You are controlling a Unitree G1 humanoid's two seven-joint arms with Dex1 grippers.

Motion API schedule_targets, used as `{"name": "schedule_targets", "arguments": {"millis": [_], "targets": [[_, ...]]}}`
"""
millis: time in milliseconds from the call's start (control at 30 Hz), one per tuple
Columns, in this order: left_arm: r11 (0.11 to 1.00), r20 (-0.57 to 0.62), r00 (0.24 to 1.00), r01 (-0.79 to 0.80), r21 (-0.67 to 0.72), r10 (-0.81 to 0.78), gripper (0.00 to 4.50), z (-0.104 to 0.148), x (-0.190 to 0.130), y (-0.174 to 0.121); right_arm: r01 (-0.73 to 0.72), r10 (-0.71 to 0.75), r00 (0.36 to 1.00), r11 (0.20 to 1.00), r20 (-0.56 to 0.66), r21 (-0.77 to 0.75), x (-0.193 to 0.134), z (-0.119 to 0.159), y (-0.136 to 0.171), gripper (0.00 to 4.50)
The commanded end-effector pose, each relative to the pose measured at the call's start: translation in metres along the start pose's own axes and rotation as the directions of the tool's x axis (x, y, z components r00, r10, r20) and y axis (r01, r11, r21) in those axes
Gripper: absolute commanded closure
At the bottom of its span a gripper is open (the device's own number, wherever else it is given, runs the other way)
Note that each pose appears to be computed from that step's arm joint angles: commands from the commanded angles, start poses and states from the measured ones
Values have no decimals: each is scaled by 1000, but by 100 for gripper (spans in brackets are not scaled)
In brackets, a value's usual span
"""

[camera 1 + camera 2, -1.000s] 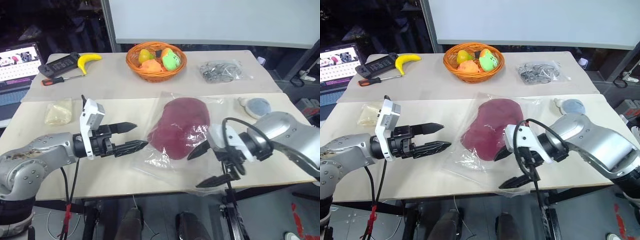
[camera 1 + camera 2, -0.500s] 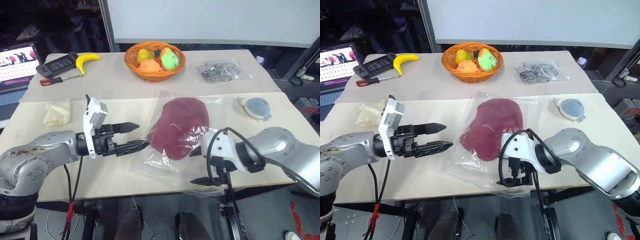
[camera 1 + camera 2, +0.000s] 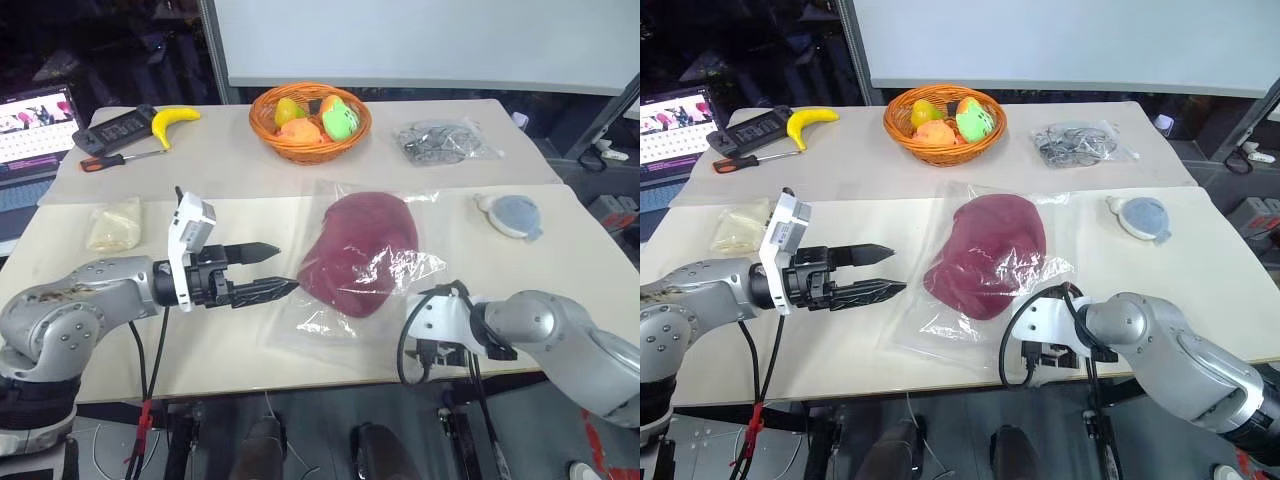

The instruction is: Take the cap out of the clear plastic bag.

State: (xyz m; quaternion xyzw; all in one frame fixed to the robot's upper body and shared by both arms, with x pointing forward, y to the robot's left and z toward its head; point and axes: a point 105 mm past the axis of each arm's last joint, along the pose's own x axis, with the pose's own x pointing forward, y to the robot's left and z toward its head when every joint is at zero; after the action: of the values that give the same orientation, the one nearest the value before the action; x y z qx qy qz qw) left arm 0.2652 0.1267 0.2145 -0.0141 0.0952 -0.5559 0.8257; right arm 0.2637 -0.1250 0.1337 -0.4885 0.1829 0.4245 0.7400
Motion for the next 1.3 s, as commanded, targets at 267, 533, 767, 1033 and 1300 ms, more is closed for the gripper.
{"name": "schedule_targets", "arguments": {"millis": [267,533,767,1033,1300], "targets": [[999,16,999,31,39,-32,0,9,5,-3,150,-153,987,986,43,66,9,19,-24,318],[998,23,1000,20,52,-21,0,13,6,-3,172,-180,980,980,79,99,32,32,-38,352],[998,31,1000,-6,66,4,0,15,4,-1,192,-210,964,974,161,117,44,53,-61,448],[997,38,999,-30,73,27,0,13,1,-3,246,-263,946,963,191,106,48,60,-84,448],[996,21,999,-43,81,41,0,8,3,-5,434,-456,873,888,175,151,50,68,-137,448]]}}
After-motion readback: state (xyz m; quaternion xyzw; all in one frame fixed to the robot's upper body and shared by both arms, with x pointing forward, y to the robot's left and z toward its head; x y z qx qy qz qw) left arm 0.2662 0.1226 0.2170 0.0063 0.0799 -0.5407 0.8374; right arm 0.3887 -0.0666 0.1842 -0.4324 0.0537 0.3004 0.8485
